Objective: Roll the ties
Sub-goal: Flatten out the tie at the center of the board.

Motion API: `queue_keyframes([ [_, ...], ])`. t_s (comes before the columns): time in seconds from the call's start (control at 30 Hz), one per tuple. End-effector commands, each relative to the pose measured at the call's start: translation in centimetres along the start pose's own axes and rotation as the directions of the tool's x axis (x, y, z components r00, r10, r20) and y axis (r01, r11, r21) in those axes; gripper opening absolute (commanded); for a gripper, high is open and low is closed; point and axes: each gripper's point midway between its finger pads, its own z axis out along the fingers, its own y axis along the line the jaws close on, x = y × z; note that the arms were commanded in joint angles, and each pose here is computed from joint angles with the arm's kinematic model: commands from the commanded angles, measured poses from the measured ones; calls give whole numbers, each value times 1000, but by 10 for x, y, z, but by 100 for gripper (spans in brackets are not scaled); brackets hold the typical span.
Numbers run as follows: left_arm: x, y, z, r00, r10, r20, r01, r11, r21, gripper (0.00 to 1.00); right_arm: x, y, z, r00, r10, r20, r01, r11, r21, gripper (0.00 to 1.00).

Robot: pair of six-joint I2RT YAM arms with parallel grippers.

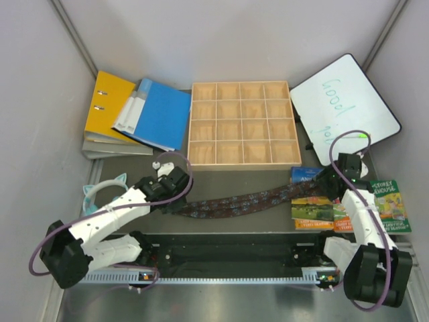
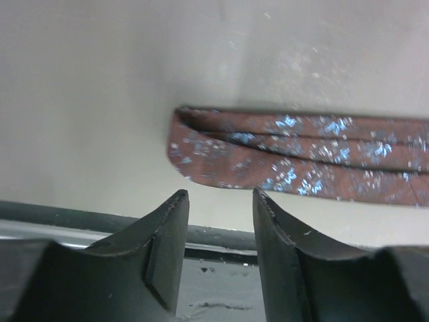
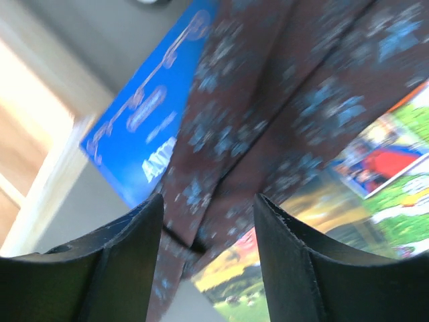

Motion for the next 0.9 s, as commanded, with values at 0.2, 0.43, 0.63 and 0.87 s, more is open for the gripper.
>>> queue_keyframes([
  [0.2, -32, 30, -16, 963, -197, 181, 207, 978, -35, 46, -38, -10, 9, 992, 111, 62, -109, 994, -31, 54],
  [0.43, -36, 38, -15, 944, -258, 204, 272, 961, -46, 47, -37, -18, 8, 987, 150, 52, -149, 989, -21, 53],
  [0.63, -55, 25, -35, 945, -217, 245, 215, 976, 35, 46, -51, -42, -11, 977, 192, 96, -192, 981, -10, 49],
  [0.87, -79, 9, -48, 962, -15, 271, 13, 1000, 9, 48, -41, -50, -3, 973, 225, 55, -226, 974, -2, 44],
])
